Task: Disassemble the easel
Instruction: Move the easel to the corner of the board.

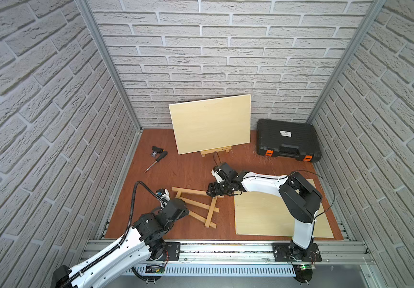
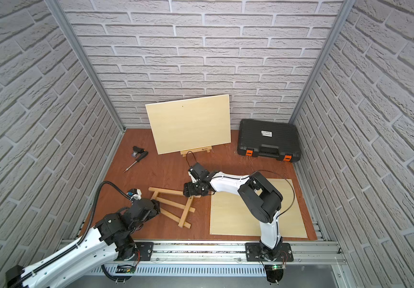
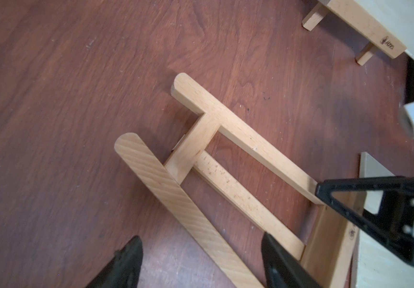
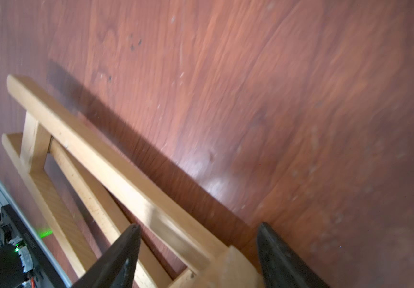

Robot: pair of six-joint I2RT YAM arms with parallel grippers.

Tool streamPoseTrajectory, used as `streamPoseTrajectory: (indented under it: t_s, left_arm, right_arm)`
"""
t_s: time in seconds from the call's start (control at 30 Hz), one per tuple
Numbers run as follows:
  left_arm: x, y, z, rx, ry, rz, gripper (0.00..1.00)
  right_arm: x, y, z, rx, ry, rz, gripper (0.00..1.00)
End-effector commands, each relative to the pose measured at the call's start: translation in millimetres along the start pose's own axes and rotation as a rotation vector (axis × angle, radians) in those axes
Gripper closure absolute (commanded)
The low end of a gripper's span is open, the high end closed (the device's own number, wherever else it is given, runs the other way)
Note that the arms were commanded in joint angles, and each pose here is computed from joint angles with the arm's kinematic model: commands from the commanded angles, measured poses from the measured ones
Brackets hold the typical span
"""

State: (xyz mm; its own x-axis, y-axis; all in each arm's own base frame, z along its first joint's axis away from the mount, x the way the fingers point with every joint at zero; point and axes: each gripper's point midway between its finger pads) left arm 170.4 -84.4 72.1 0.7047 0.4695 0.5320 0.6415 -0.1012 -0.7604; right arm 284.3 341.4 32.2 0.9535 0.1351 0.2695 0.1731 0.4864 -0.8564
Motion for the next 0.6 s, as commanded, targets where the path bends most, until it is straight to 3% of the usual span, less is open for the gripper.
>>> streamPoseTrajectory:
  t_s: [0.0, 0.2, 0.57]
  left_arm:
    - [-2.8, 10.1, 3.9, 0.018, -0.007, -0.012, 0.24]
    - [-5.9, 27.0, 6.2, 0.052, -0.019, -0.004, 0.24]
    - [46.7, 51.6, -15.6, -0.035, -0.040, -0.059, 0.24]
  right_arm:
    - [-5.3, -4.9, 9.0, 0.010, 0.031, -0.034, 0.25]
    - [-14.2, -0.9, 11.9, 0.018, 0.038, -0.024, 0.25]
    - [-24.7, 7.1, 31.3, 0.063, 0.057, -0.015, 0.25]
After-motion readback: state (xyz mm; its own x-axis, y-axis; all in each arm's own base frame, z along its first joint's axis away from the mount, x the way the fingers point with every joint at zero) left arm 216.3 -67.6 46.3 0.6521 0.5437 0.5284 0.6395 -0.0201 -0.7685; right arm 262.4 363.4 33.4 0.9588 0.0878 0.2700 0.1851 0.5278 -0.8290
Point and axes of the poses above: each gripper's point midway between its finger pads, its own y axis out along the fingers, its own z axis along the line the jaws close on, x = y × z
